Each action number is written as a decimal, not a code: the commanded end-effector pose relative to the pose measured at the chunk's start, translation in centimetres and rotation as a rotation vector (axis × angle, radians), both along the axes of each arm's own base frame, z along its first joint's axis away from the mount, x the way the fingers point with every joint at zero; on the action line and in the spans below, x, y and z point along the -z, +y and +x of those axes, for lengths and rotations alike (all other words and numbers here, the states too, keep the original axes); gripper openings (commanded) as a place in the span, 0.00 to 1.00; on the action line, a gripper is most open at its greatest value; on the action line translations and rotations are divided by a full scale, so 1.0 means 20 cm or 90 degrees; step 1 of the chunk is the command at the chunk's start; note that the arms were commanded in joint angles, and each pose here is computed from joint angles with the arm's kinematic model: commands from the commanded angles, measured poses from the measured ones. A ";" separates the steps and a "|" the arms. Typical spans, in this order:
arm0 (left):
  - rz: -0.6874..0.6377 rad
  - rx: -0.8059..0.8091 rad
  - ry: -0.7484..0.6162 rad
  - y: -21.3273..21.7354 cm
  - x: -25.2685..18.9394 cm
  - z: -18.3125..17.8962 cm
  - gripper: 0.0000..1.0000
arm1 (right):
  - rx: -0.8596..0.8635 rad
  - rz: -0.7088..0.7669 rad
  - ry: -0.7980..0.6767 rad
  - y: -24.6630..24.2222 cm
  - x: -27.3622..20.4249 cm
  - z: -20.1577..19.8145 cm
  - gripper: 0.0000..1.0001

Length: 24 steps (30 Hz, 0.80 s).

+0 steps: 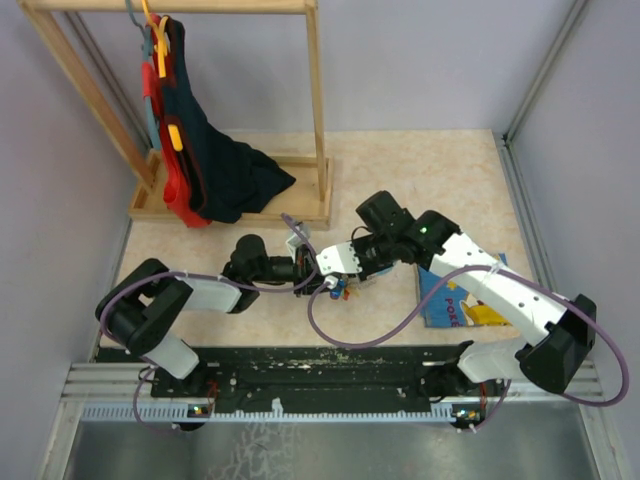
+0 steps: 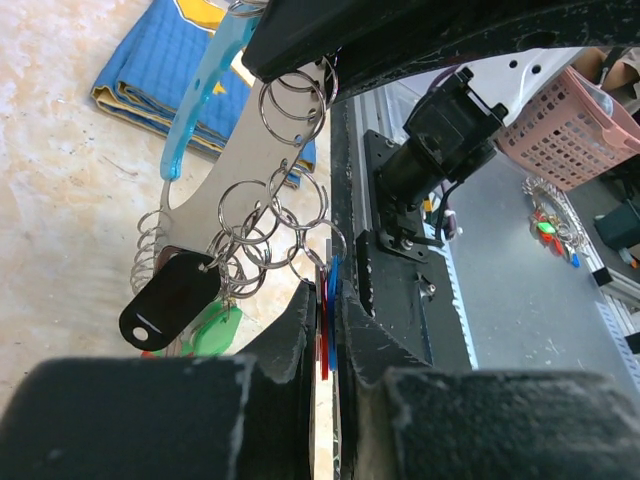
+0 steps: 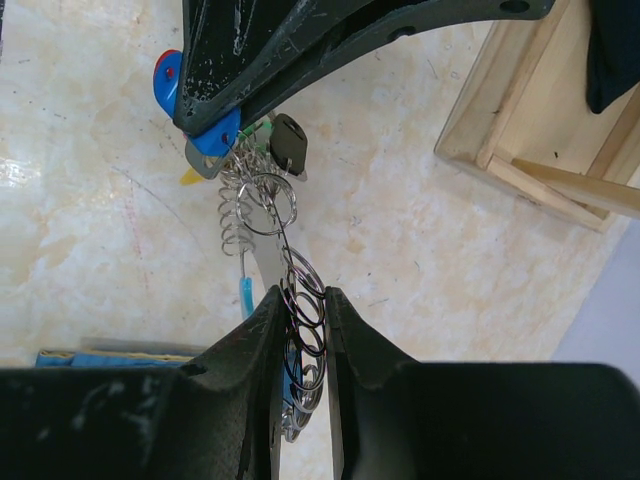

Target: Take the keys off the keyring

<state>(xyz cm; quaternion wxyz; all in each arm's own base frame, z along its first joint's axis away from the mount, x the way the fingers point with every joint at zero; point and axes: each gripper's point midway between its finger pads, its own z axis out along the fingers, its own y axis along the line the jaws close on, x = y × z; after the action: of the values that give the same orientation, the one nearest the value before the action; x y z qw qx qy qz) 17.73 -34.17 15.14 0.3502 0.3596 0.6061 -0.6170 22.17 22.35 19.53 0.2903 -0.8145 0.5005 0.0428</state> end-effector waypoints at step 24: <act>0.022 0.050 0.042 0.00 0.07 -0.03 0.23 | -0.016 0.066 0.018 0.07 -0.01 0.00 0.00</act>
<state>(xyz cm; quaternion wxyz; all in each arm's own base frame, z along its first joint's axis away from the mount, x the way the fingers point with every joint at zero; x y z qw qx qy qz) 16.99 -33.69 13.13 0.2993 0.3577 0.6283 -0.6227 21.44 22.78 18.50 0.2888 -0.8133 0.4993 0.0762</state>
